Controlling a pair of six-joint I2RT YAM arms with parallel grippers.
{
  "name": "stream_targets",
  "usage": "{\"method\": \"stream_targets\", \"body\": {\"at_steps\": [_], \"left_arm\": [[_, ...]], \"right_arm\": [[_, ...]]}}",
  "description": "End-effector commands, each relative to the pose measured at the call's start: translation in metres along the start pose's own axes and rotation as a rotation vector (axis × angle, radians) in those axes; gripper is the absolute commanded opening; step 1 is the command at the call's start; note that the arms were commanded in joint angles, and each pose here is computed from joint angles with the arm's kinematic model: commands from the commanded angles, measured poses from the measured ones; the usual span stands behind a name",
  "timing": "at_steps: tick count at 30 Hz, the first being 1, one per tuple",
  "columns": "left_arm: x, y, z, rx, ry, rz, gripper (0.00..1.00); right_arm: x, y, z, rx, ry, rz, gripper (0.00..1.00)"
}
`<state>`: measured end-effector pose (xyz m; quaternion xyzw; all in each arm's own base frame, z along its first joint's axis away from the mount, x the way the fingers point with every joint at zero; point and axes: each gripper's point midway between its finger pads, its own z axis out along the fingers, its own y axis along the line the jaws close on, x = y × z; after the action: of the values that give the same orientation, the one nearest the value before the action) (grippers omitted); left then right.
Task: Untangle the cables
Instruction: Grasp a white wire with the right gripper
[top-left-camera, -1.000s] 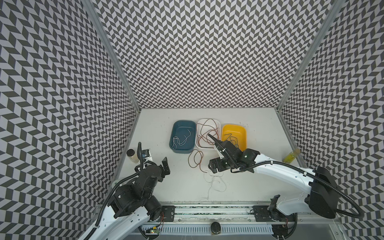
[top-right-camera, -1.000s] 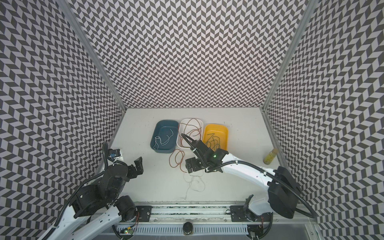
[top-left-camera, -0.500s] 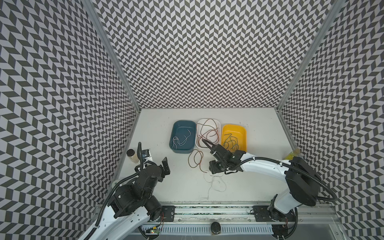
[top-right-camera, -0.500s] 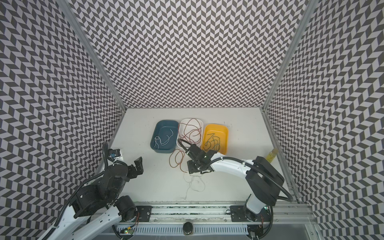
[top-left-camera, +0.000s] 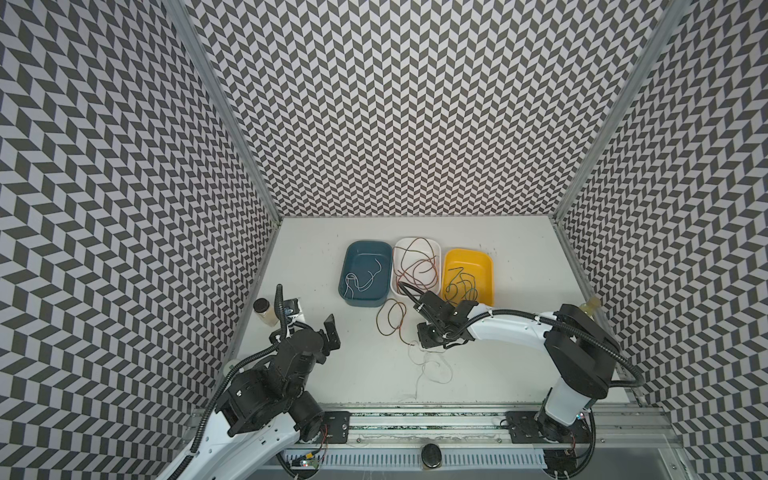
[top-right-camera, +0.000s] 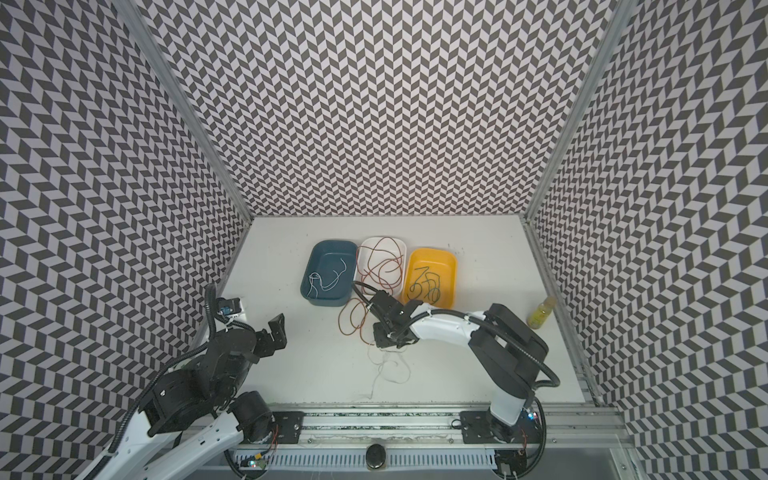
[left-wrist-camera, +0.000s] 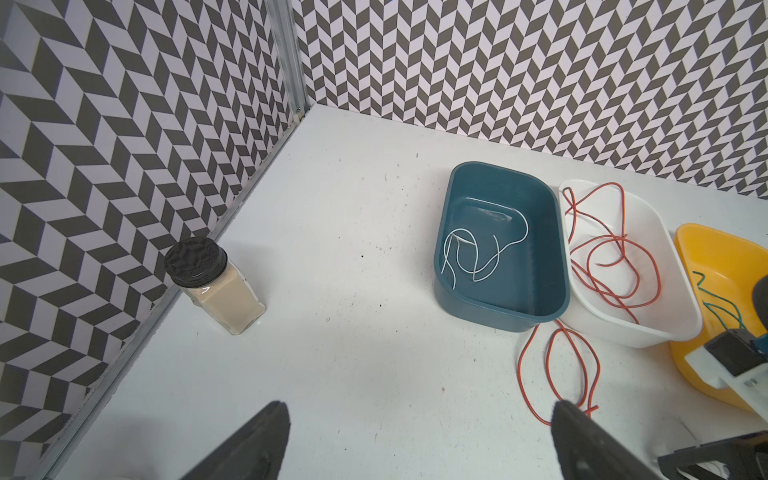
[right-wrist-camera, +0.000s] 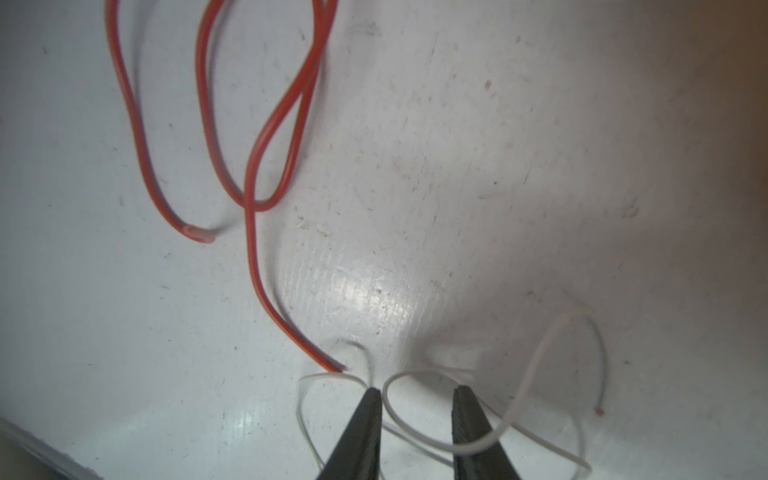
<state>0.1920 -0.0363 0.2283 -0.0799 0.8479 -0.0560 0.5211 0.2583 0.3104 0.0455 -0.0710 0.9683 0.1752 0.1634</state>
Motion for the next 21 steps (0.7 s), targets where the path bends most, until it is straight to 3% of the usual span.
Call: {"method": "stream_targets", "body": {"at_steps": [1, 6, 11, 13, 15, 17, 21], "left_arm": [[0.000, 0.003, 0.001, -0.016, -0.013, -0.004, 1.00], [0.000, 0.003, 0.002, -0.017, -0.011, -0.001, 1.00], [0.000, 0.004, 0.001, -0.018, -0.014, -0.003, 1.00], [-0.001, 0.004, 0.001, -0.018, -0.014, -0.002, 1.00], [-0.001, 0.004, 0.001, -0.018, -0.015, -0.004, 1.00], [-0.002, 0.004, 0.000, -0.014, -0.020, -0.008, 1.00], [-0.003, 0.004, -0.002, -0.007, -0.029, -0.015, 1.00]], "right_arm": [[-0.010, 0.008, -0.005, -0.013, -0.029, -0.007, 0.19], [-0.014, 0.012, -0.015, -0.033, -0.054, -0.035, 0.05], [-0.017, 0.012, -0.026, -0.033, -0.076, -0.048, 0.00], [-0.017, 0.010, -0.029, -0.026, -0.080, -0.045, 0.11], [-0.017, 0.009, -0.030, -0.019, -0.082, -0.032, 0.31], [-0.017, 0.007, -0.028, -0.013, -0.079, -0.017, 0.41], [-0.017, 0.001, -0.022, 0.024, -0.074, 0.012, 0.46]]}}
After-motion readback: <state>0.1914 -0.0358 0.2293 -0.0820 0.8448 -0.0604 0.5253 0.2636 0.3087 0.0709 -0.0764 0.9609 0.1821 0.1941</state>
